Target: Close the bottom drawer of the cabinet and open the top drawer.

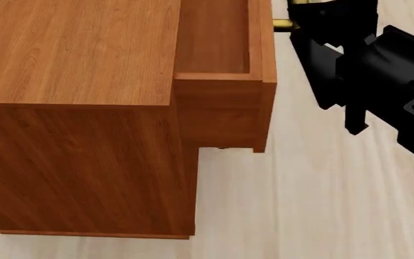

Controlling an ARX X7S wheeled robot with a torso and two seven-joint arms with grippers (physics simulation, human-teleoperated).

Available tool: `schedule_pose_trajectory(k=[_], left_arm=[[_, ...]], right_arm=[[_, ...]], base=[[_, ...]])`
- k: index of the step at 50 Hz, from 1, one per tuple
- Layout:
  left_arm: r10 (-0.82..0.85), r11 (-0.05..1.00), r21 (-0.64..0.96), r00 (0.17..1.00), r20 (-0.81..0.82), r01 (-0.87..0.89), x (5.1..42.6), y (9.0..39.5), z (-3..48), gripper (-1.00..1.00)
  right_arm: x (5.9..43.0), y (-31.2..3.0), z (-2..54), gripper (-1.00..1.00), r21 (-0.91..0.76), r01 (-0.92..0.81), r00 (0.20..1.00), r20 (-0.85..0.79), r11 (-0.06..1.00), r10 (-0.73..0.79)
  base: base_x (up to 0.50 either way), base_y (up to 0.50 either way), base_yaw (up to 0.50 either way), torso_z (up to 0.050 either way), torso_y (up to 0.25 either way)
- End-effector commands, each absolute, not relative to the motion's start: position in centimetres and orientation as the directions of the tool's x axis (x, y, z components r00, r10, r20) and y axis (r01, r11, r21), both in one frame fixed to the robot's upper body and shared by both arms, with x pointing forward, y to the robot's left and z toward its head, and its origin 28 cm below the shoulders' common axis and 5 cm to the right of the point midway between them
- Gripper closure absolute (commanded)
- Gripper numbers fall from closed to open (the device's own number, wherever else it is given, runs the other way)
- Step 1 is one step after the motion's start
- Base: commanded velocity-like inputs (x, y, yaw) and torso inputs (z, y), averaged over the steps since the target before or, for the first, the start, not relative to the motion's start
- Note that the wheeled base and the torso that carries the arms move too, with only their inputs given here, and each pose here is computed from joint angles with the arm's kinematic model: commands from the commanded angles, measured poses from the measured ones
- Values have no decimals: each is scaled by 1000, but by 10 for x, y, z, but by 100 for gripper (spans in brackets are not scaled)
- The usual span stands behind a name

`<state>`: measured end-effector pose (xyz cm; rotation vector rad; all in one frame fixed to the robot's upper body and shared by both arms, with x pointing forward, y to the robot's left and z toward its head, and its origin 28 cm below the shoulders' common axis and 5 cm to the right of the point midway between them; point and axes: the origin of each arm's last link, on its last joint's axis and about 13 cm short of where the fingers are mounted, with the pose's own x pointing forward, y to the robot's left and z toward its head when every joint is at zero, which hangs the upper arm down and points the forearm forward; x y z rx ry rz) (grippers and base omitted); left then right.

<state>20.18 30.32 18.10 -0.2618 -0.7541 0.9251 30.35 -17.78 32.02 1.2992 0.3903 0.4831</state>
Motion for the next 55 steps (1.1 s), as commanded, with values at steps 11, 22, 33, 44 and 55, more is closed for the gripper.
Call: schedule_pose_trajectory(k=[11, 22, 33, 44, 55], left_arm=[[798, 592, -507, 371, 474, -626, 202, 303, 183, -100], [796, 594, -504, 372, 477, -627, 202, 303, 183, -100], [797, 594, -504, 372, 475, -627, 202, 303, 183, -100], [798, 592, -504, 374, 471, -629, 202, 303, 182, -100], [798, 593, -500, 375, 472, -632, 202, 302, 183, -100]], right_arm=[[266, -178, 308, 100, 920, -145, 797, -109, 364, 594], [270, -192, 310, 100, 915, -124, 840, -109, 384, 531], [270, -214, 304, -100, 926, -32, 921, -119, 377, 371], [255, -223, 298, -100, 917, 76, 950, -186, 392, 250], [228, -230, 317, -100, 879, 78, 973, -169, 470, 154]], base=[[0, 0, 0, 0, 4], [0, 2, 1, 0, 3], [0, 0, 0, 0, 1], [0, 0, 0, 0, 0], [0, 0, -1, 0, 0]])
